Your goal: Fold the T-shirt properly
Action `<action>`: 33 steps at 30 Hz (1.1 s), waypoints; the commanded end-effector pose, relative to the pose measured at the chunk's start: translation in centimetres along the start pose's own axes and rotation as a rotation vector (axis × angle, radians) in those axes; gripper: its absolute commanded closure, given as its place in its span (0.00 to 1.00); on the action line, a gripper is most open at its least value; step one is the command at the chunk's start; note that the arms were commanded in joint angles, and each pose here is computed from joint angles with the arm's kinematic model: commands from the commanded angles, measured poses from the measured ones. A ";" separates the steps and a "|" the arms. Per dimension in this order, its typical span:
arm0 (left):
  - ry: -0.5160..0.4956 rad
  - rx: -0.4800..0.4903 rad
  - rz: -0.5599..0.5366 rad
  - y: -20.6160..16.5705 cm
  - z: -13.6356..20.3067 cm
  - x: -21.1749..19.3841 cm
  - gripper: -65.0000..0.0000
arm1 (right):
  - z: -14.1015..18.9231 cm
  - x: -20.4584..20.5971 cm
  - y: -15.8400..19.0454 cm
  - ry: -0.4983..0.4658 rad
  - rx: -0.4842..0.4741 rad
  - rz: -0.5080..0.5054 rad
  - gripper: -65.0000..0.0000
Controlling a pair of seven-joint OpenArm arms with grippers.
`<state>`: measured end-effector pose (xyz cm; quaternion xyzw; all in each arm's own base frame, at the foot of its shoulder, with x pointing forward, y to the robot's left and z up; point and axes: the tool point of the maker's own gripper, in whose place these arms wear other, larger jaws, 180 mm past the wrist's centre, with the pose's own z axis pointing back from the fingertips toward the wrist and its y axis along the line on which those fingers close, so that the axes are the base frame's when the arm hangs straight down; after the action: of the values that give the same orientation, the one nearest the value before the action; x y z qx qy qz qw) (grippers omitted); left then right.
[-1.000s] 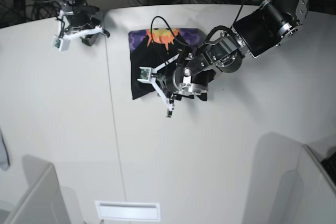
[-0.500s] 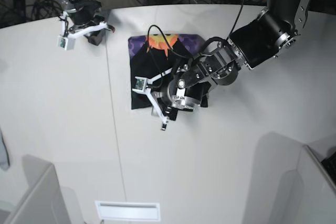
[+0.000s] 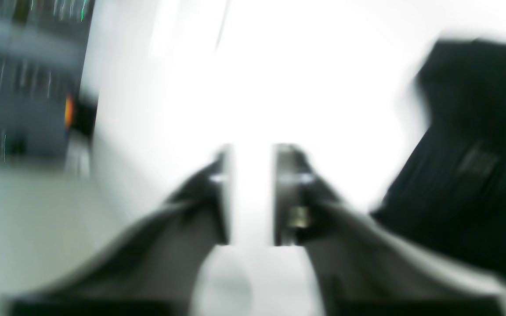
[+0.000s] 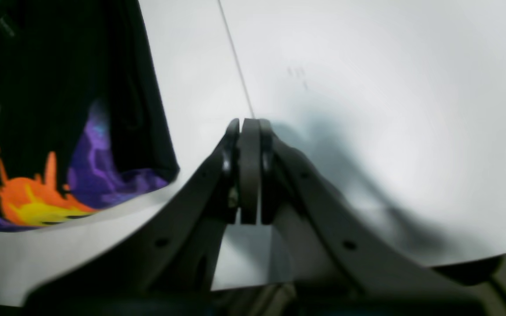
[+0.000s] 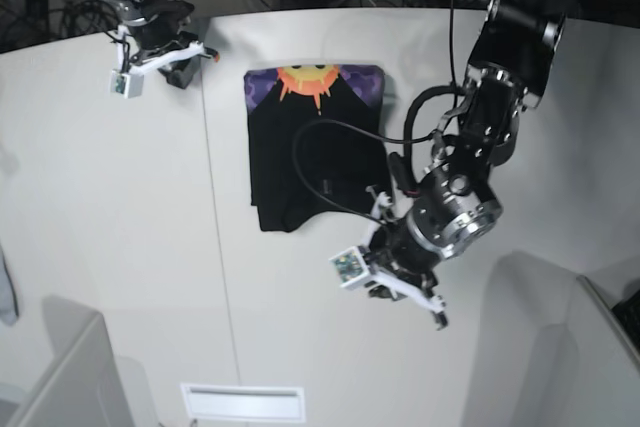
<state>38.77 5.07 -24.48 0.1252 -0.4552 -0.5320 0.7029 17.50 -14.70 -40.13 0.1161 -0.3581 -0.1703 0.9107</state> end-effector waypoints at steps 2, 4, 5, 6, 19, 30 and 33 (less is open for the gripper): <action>-0.005 0.067 0.045 1.7 2.0 -1.4 1.00 | 0.3 1.1 -0.3 -0.050 -0.028 0.087 1.00; 0.056 0.074 0.072 1.5 3.0 -4.9 1.00 | 0.4 1.3 -0.1 -0.067 -0.021 0.191 1.00; 0.085 0.073 0.082 1.2 3.5 -6.9 1.00 | 0.6 1.3 0.4 -0.085 0.011 0.249 1.00; 0.110 0.064 0.086 0.7 4.2 -8.8 1.00 | 1.0 1.0 0.8 -0.096 0.037 0.290 1.00; 0.007 0.089 0.603 -6.9 18.1 -20.7 1.00 | 3.3 -2.3 0.3 -0.062 0.079 0.423 1.00; 0.380 -0.004 0.752 -17.0 26.5 -28.1 1.00 | 8.4 -7.4 -3.2 0.105 0.001 0.416 1.00; 0.507 -0.068 0.735 -20.6 28.9 -29.6 1.00 | 10.4 -9.6 -4.7 0.183 -0.033 0.411 1.00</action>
<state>2.96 30.83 -37.46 0.0553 -0.2655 -0.2103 0.9393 2.59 -15.86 -40.64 0.0458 -0.2793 0.0218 0.9589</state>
